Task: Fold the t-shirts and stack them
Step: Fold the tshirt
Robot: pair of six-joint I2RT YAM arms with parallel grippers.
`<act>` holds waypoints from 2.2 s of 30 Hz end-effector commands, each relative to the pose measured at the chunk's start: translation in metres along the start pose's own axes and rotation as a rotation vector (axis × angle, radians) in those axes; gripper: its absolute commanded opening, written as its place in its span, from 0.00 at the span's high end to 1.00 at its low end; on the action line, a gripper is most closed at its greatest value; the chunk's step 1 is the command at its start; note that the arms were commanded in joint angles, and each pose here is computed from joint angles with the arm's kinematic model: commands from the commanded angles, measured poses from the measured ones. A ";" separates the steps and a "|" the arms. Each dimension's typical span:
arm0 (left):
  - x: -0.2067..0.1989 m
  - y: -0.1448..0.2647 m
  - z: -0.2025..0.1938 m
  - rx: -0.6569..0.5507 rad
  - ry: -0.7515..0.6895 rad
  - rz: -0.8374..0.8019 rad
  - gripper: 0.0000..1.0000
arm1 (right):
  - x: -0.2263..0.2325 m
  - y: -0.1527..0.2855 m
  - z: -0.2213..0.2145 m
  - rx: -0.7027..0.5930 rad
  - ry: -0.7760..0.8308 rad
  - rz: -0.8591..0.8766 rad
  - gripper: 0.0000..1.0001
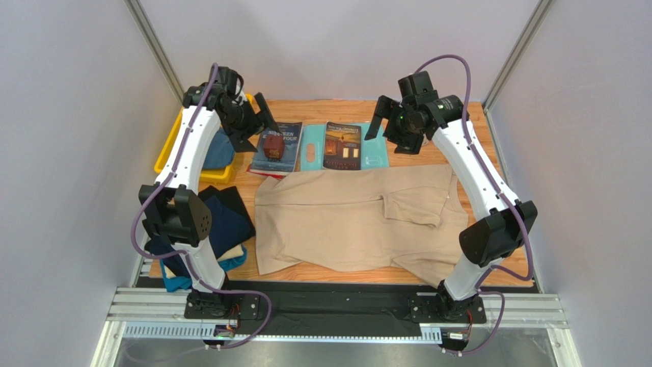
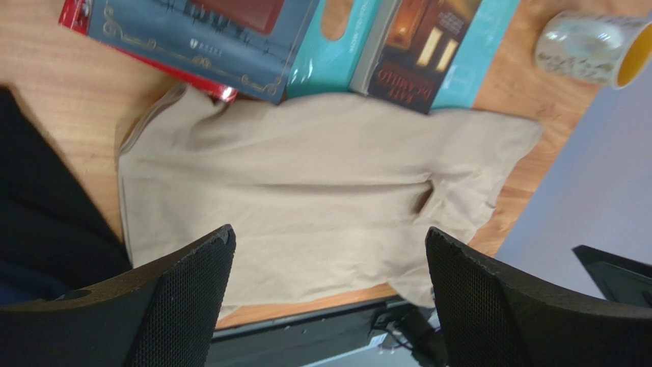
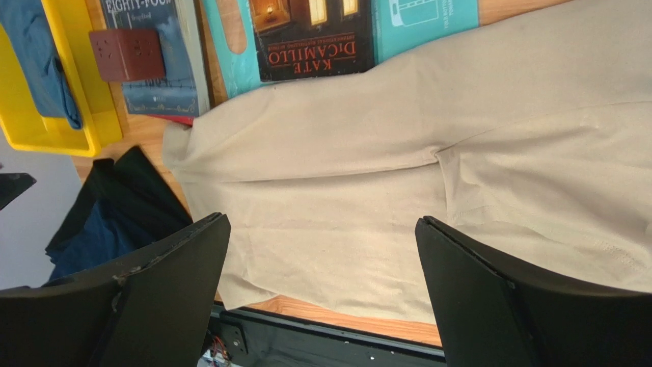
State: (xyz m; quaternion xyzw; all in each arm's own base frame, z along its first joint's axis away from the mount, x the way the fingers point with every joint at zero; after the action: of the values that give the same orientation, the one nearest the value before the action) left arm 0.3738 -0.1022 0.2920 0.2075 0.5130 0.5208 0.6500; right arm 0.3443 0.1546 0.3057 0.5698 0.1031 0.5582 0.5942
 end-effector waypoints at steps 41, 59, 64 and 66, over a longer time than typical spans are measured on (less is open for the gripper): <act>0.027 0.000 -0.097 0.169 -0.024 0.085 0.03 | -0.249 -0.050 -0.032 0.082 -0.321 -0.519 0.09; 0.024 -0.006 -0.085 0.149 -0.025 0.086 0.04 | -0.260 -0.078 -0.027 0.163 -0.417 -0.437 0.16; 0.022 -0.006 -0.080 0.134 -0.021 0.087 0.04 | -0.256 -0.084 -0.030 0.186 -0.424 -0.409 0.35; 0.021 -0.004 -0.077 0.121 -0.026 0.085 0.04 | -0.254 -0.086 -0.030 0.190 -0.422 -0.397 0.49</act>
State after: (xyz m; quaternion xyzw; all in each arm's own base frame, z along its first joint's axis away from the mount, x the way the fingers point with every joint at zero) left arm 0.2953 -0.1041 0.2316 0.2954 0.5498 0.5027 0.5982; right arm 0.2697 -0.0104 0.0991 0.6891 0.1521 0.2700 0.6551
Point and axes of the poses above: each gripper's point midway between its finger pads, its own y axis back along the fingers, its own x axis along the line the jaws close on, z = x × y, the point moved 6 cm from there along y, back along the fingers, and after that the axes turned 14 degrees about -y, right-handed, at the moved point
